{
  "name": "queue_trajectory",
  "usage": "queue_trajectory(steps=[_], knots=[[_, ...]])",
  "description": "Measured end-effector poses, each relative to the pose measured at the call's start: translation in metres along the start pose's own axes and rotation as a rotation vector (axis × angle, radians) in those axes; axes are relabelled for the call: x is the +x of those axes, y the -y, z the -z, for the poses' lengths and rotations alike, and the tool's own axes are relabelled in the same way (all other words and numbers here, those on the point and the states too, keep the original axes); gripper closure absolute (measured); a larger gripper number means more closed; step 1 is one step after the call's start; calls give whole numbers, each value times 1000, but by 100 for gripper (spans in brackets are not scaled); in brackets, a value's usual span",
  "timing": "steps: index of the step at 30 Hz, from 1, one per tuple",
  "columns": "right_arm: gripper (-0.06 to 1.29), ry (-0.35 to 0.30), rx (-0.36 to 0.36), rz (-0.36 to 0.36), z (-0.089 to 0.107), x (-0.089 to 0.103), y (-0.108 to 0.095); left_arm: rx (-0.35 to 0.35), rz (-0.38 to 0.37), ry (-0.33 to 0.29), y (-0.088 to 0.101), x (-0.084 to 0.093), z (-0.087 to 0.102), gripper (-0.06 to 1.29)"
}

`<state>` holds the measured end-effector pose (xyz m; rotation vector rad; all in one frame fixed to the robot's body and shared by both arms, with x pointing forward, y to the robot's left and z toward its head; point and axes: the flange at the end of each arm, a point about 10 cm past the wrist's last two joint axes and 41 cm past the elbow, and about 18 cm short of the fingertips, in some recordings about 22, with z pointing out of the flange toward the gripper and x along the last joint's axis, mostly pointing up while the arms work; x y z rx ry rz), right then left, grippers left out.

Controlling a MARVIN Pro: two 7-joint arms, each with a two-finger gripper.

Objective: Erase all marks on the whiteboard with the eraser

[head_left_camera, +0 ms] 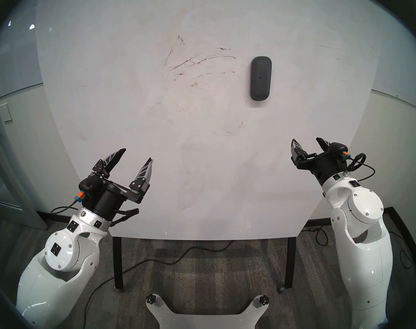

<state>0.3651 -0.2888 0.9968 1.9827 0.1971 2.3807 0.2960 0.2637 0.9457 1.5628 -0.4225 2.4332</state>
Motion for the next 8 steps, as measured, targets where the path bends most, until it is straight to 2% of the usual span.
queue_trajectory(steps=[8], knots=[[1, 0, 0, 0, 0, 0, 0, 4, 1, -2, 0, 0, 0, 3]])
